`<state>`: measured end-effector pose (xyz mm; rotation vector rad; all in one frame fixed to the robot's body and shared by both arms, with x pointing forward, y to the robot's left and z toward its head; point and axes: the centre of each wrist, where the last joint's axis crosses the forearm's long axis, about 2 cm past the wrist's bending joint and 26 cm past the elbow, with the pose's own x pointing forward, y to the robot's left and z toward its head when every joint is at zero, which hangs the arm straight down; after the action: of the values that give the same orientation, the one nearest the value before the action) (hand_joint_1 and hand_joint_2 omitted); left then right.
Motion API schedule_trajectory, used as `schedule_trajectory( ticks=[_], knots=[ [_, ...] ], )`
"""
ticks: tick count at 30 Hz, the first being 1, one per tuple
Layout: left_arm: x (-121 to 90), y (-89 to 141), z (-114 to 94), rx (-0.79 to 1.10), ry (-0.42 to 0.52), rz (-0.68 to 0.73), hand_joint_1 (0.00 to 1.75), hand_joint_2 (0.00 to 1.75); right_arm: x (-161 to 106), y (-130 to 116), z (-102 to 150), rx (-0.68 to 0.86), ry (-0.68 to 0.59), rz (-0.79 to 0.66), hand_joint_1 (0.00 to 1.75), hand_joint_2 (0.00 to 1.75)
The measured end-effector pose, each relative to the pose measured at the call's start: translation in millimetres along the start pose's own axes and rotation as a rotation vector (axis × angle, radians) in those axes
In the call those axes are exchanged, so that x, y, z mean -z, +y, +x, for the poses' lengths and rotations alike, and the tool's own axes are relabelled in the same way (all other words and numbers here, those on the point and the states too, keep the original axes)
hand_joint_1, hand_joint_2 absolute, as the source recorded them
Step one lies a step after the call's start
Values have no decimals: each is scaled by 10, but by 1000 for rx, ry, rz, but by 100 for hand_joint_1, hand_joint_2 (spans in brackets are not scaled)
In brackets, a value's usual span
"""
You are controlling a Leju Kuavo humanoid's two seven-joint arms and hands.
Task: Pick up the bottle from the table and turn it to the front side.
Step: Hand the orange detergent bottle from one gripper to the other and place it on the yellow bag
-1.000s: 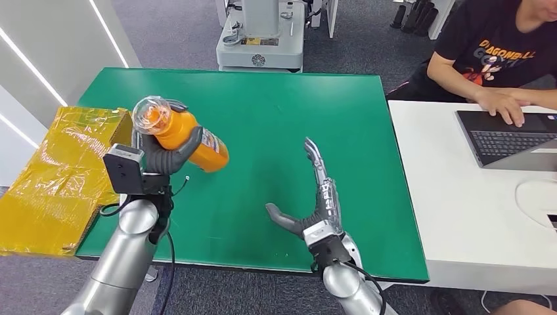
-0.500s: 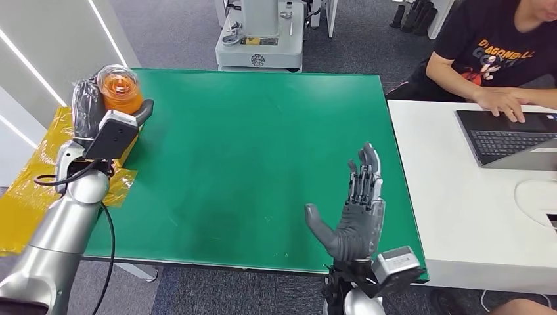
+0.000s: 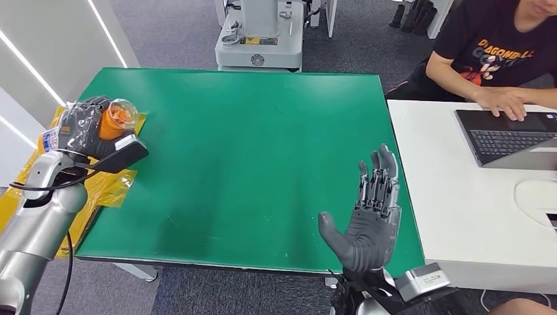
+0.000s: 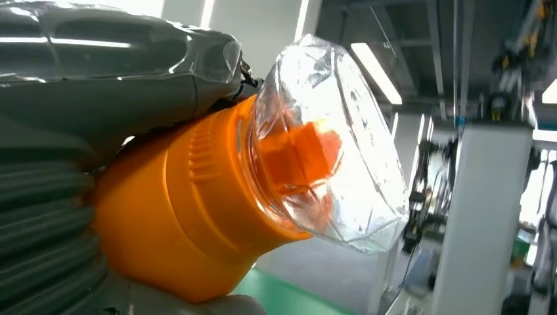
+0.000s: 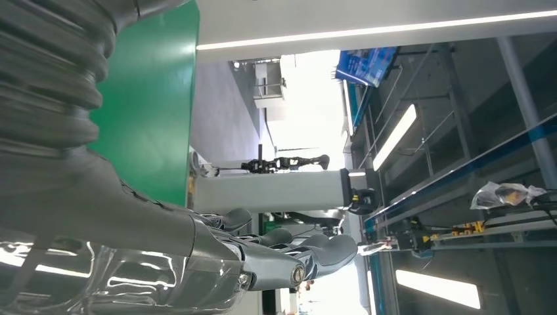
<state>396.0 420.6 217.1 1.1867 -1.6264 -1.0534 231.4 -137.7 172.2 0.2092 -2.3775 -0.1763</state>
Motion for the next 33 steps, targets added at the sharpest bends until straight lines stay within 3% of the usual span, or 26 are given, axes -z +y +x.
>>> schedule_trajectory(
  ticks=[13, 21, 33],
  knots=[
    [-34, -499, -232, 260, -57, -407, 175, 175, 49, -14, 56, 47, -16, -7, 0, 175],
    [-76, -714, -210, 335, -115, -578, 175, 175, 51, -16, 56, 47, -15, -17, 0, 175],
    [-104, -871, -138, 382, -119, -771, 175, 175, 25, -25, 104, 15, -24, -49, 0, 175]
  ],
)
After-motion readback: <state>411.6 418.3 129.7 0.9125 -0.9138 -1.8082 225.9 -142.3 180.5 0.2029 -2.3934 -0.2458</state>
